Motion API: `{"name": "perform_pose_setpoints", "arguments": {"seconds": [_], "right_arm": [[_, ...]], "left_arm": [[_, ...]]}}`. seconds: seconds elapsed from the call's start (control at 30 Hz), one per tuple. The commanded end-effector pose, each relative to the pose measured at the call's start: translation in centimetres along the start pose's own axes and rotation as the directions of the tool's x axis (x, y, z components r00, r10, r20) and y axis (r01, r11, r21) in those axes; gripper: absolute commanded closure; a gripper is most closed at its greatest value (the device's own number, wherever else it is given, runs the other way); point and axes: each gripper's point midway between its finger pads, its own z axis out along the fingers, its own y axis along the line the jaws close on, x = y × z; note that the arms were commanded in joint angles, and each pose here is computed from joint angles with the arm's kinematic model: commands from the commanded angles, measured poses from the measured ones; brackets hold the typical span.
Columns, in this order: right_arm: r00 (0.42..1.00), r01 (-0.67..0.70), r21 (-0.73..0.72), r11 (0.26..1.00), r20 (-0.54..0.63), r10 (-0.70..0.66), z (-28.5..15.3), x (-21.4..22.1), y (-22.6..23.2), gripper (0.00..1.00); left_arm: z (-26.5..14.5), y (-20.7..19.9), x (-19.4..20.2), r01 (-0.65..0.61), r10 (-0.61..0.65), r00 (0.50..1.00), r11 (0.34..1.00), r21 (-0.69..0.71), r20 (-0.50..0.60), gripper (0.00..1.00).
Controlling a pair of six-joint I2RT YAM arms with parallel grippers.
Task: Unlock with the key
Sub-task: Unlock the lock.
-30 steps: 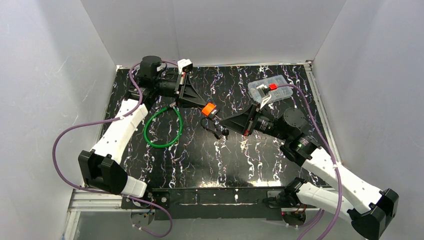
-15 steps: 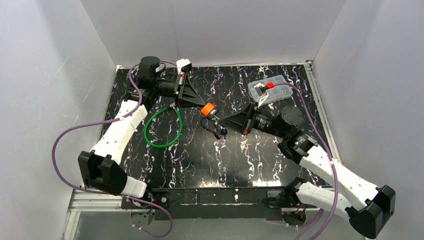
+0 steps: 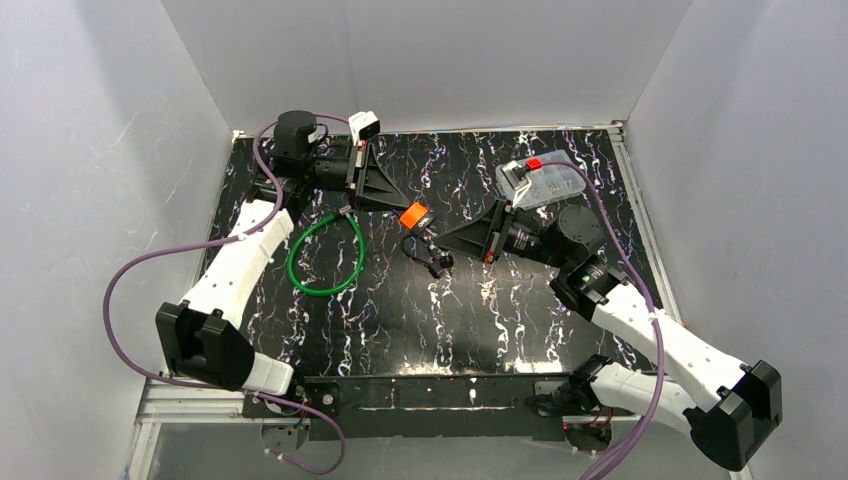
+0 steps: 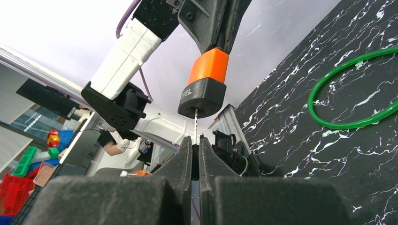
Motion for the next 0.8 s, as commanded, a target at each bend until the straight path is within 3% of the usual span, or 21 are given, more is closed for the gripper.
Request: {"name": "perform_pose_setpoints", "arguments": {"seconds": [0.0, 0.27, 0.77], "right_arm": [[0.996, 0.012, -0.002, 1.000, 0.094, -0.011, -0.2, -1.7, 0.5, 0.99], [0.984, -0.026, 0.010, 1.000, 0.176, 0.024, -0.3, -2.7, -0.1, 0.99], [0.975, -0.087, -0.033, 0.996, 0.205, 0.092, 0.0, -2.9, -0.3, 0.99]], "left_arm": [[0.0, -2.3, 1.4, -0.109, 0.110, 0.994, 0.994, 0.015, -0.010, 1.00], [0.0, -2.1, 1.3, -0.123, 0.123, 0.992, 0.992, -0.006, 0.016, 1.00], [-0.2, -2.4, 1.8, -0.203, 0.202, 0.979, 0.979, 0.010, 0.016, 1.00]]}}
